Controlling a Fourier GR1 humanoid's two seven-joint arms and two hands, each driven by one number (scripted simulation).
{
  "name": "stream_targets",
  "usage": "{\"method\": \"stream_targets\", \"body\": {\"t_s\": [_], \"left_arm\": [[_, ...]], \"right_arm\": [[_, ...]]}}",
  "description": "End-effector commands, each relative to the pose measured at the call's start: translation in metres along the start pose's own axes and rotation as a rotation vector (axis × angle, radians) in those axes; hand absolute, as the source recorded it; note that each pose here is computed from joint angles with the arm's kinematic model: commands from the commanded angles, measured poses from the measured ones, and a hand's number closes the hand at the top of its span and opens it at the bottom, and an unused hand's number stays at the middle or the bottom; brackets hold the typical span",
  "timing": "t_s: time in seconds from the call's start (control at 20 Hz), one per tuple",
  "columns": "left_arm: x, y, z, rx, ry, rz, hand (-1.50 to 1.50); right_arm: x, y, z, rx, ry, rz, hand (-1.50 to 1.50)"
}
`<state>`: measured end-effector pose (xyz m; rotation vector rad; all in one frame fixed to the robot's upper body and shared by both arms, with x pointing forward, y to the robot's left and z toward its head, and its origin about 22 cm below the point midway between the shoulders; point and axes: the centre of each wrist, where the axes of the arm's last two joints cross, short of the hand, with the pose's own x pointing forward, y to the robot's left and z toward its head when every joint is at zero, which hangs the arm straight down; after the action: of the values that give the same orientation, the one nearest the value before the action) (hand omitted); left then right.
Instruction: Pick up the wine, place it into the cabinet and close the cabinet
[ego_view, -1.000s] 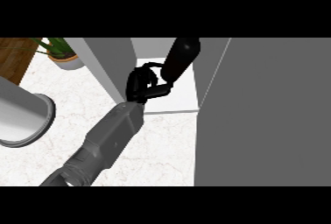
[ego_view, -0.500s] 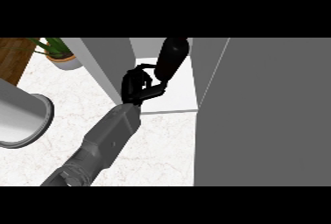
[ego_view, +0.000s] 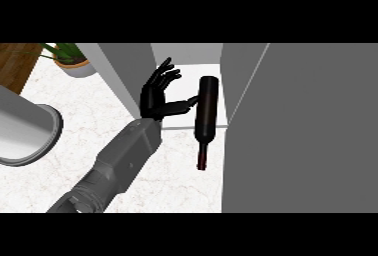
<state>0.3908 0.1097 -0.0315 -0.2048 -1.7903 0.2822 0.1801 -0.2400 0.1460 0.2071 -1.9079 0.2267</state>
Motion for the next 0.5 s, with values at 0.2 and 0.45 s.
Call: {"method": "stream_targets", "body": {"t_s": [0.2, 0.45], "left_arm": [[-0.003, 0.035, 0.012, 0.023, -0.080, -0.037, -1.50], [-0.008, 0.003, 0.029, -0.040, -0.065, -0.044, -1.50]], "right_arm": [[0.005, 0.006, 0.005, -0.017, 0.007, 0.008, -1.50], [-0.003, 0.009, -0.002, -0.012, 0.017, 0.012, -1.50]]}}
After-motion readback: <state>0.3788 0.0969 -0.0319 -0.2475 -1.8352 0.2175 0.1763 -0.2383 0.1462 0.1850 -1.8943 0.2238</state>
